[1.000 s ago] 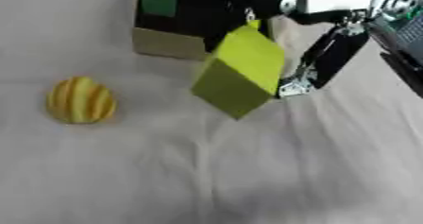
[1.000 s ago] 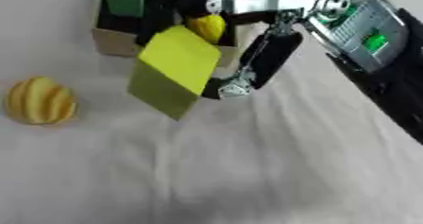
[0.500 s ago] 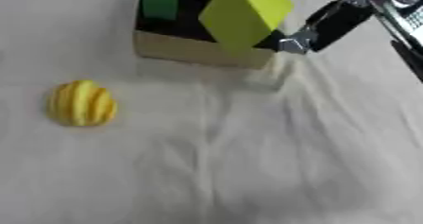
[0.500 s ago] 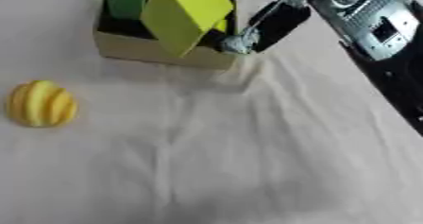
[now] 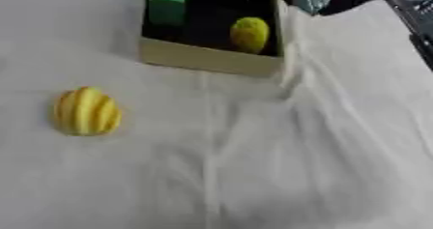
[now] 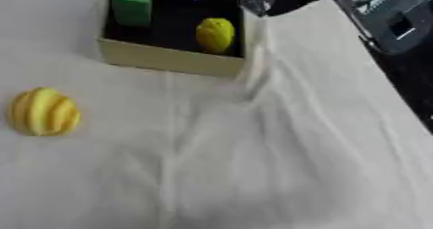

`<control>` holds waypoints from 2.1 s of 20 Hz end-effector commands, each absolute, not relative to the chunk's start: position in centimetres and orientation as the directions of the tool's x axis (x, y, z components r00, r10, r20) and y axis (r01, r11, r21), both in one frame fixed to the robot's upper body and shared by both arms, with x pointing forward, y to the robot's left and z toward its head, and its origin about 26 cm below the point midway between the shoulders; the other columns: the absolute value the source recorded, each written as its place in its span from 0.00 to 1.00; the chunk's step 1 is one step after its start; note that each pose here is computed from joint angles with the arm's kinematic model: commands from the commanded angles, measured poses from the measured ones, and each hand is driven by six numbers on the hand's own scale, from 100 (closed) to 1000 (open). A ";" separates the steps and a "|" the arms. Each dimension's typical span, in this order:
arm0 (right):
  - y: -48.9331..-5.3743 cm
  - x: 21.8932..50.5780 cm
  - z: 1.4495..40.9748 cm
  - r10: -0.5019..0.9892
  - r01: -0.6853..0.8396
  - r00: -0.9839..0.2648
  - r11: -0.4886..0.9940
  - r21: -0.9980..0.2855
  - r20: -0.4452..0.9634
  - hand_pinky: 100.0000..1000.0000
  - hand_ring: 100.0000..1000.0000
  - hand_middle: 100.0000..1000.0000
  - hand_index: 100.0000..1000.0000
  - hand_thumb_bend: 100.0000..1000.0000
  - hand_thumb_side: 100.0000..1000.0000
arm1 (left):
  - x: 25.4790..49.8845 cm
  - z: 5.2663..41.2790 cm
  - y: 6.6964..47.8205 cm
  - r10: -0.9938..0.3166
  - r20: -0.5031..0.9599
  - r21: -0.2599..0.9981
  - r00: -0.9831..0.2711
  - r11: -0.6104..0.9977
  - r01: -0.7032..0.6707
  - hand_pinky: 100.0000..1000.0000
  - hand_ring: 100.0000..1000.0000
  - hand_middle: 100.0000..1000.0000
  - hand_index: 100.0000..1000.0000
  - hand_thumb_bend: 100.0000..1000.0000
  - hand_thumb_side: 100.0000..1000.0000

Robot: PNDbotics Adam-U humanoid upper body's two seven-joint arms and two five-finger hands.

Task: Pick up objects on the table and place them in the box.

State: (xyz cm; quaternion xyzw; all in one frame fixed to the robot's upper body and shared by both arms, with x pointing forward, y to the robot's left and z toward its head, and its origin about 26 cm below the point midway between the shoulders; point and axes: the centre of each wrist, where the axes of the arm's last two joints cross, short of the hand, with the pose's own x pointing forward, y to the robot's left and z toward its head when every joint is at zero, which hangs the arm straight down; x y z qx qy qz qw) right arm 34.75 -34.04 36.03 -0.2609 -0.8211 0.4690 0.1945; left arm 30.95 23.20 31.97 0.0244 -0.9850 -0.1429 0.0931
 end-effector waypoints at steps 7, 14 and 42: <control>-35.7 35.6 36.4 0.711 0.375 -0.703 0.409 -0.832 0.033 0.78 0.74 0.40 0.59 0.00 0.00 | 30.4 33.0 23.1 -0.072 0.139 0.315 -0.988 0.949 -0.025 0.63 0.73 0.67 0.83 0.00 0.53; -36.1 36.7 35.0 0.727 0.362 -0.687 0.340 -0.868 -0.002 0.78 0.76 0.42 0.61 0.00 0.00 | 30.4 33.2 22.8 -0.061 0.131 0.323 -0.989 0.946 -0.016 0.63 0.73 0.67 0.83 0.00 0.54; -36.8 37.5 34.1 0.735 0.317 -0.668 0.139 -0.938 -0.116 0.92 0.95 0.82 0.96 0.36 0.00 | 30.4 33.0 22.6 -0.053 0.149 0.341 -0.987 0.940 0.001 0.63 0.74 0.67 0.83 0.00 0.57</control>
